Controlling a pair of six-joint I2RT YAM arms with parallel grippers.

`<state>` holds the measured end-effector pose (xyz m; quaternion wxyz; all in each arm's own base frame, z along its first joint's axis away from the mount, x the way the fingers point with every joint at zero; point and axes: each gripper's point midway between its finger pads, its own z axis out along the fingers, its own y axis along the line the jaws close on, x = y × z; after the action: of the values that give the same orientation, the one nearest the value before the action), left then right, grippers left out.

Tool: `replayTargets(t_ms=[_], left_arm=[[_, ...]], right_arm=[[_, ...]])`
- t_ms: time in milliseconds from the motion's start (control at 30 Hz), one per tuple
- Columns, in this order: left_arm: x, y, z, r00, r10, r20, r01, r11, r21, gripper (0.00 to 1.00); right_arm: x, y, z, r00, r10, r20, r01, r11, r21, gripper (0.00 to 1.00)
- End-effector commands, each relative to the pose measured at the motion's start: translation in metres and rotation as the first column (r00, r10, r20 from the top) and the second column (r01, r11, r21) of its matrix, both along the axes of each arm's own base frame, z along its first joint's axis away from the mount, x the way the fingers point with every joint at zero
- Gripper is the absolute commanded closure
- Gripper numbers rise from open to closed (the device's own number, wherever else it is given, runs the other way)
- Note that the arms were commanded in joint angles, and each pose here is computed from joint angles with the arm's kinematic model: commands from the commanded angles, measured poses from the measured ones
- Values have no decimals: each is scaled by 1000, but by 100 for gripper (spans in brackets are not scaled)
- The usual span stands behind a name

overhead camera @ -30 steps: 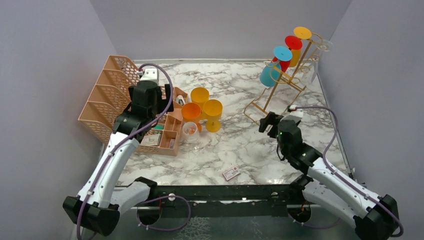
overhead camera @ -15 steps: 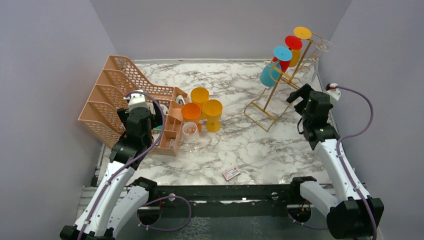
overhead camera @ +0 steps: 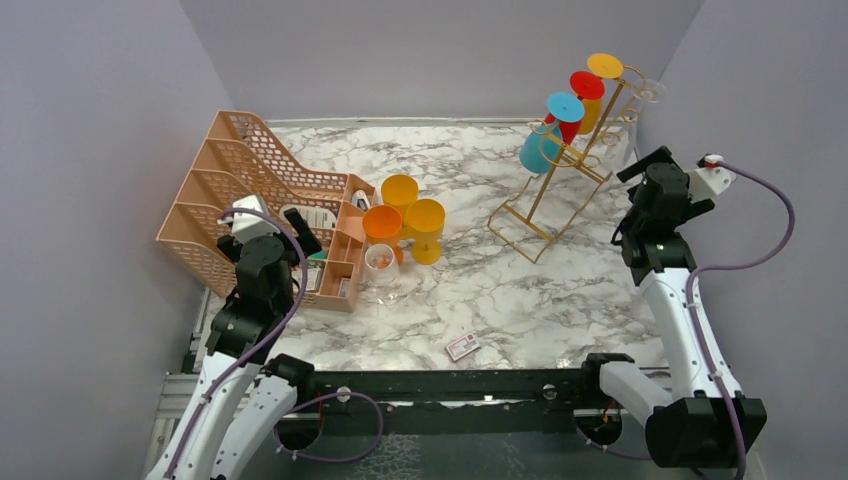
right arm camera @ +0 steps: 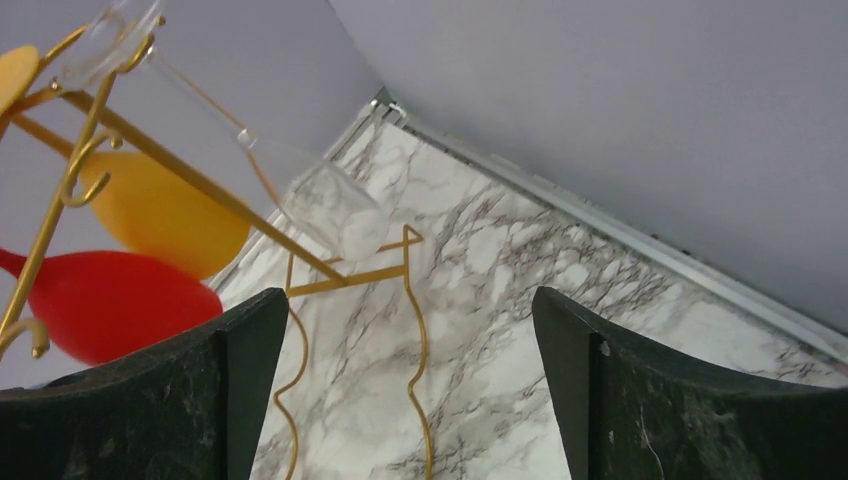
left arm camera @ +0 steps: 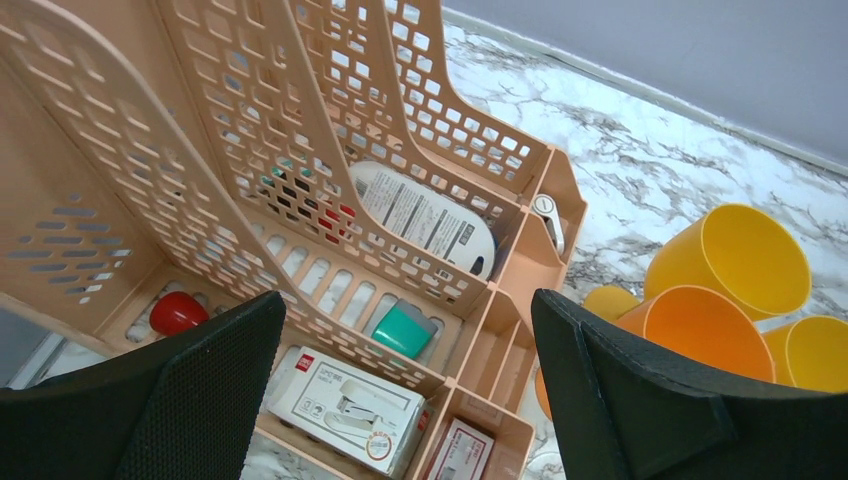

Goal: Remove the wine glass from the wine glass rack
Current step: Pick up the wine glass from the wine rack.

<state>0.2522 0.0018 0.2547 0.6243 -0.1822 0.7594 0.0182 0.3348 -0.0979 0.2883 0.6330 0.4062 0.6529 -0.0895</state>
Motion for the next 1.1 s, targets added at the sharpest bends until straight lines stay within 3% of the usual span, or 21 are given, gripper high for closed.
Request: replayTargets(t_ms=[0, 133, 233, 300, 400, 600, 733, 1067], left_arm=[[-8, 13, 0, 998, 59, 20, -59, 998, 0, 1], [-9, 10, 1, 999, 46, 26, -46, 999, -11, 1], [-8, 7, 1, 999, 31, 23, -30, 999, -13, 1], [-8, 6, 0, 1000, 22, 18, -21, 1000, -11, 1], [-7, 7, -4, 1000, 24, -3, -24, 1000, 4, 1], [-6, 6, -8, 999, 23, -26, -23, 1000, 8, 1], [-5, 4, -10, 999, 16, -36, -16, 1000, 11, 1], [-4, 3, -11, 999, 8, -42, -7, 1000, 16, 1]], right_arm=[[-8, -21, 50, 995, -72, 74, 79, 991, -106, 7], [-4, -28, 90, 988, -100, 113, 117, 981, -153, 7], [10, -23, 123, 989, -37, 140, 66, 976, -210, 7], [28, -12, 136, 983, 80, 167, -55, 987, -150, 1], [57, 13, 156, 926, 316, 206, -308, 949, -72, 1], [86, 24, 151, 892, 416, 178, -428, 903, 33, 1], [96, 15, 134, 885, 429, 182, -451, 886, 104, 16], [119, -9, 108, 907, 383, 174, -410, 897, 163, 33]])
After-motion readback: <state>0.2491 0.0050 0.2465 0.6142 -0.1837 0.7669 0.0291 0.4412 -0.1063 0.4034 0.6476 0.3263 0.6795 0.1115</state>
